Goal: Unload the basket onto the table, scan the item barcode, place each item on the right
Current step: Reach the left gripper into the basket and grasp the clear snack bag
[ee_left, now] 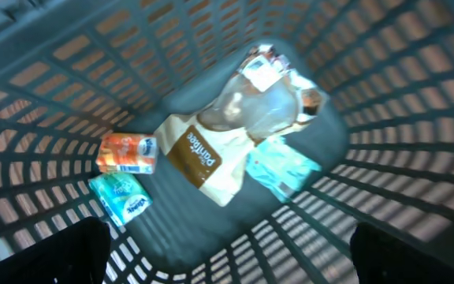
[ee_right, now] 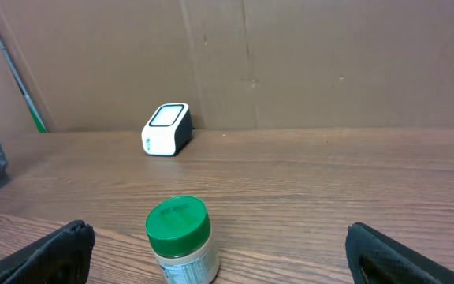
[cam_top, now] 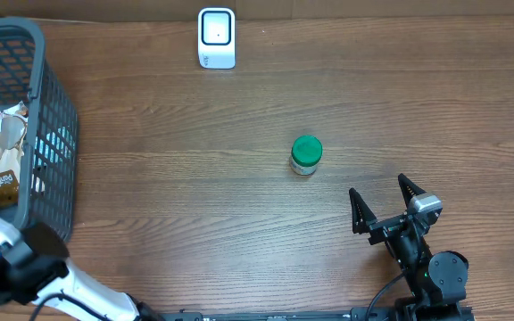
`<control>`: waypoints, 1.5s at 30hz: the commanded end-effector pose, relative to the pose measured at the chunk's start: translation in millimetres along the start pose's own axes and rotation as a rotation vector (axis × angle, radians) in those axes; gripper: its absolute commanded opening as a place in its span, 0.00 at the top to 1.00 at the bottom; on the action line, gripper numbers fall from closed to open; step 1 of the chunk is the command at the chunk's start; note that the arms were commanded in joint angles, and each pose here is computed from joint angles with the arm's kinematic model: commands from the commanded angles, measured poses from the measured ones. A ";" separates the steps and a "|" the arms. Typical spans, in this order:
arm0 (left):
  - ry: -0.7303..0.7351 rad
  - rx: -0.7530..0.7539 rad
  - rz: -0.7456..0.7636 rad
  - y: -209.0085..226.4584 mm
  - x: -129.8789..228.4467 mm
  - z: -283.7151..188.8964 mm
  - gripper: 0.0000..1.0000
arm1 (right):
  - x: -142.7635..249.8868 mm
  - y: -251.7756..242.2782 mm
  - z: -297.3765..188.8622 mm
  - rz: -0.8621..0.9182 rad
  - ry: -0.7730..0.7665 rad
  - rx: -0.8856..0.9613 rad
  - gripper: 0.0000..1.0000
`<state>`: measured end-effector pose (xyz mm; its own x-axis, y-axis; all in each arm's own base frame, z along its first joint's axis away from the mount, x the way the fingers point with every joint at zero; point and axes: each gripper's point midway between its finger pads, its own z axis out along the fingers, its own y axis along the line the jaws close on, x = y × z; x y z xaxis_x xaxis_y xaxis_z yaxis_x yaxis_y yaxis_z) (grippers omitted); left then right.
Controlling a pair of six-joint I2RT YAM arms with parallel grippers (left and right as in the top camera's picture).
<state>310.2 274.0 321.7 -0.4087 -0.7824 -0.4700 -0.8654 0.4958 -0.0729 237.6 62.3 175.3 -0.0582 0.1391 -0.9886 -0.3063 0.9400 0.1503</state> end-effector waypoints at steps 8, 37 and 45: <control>0.212 -0.056 0.154 -5.7 15.7 90.2 0.03 | 1.0 -0.7 -0.2 -0.002 -0.007 0.000 0.00; 0.334 -0.201 0.325 -5.3 90.0 261.4 0.17 | 1.0 -0.7 -0.2 -0.002 -0.007 0.000 0.00; 0.345 -0.206 0.327 -2.9 96.4 266.1 0.66 | 0.9 -0.7 -0.2 -0.003 -0.007 0.000 0.00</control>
<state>353.4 309.5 59.0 -0.6977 -0.6946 -0.1753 -0.7140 0.6542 0.2496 237.6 62.5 175.2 -0.0586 0.1390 -0.9886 -0.3069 0.9398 0.1503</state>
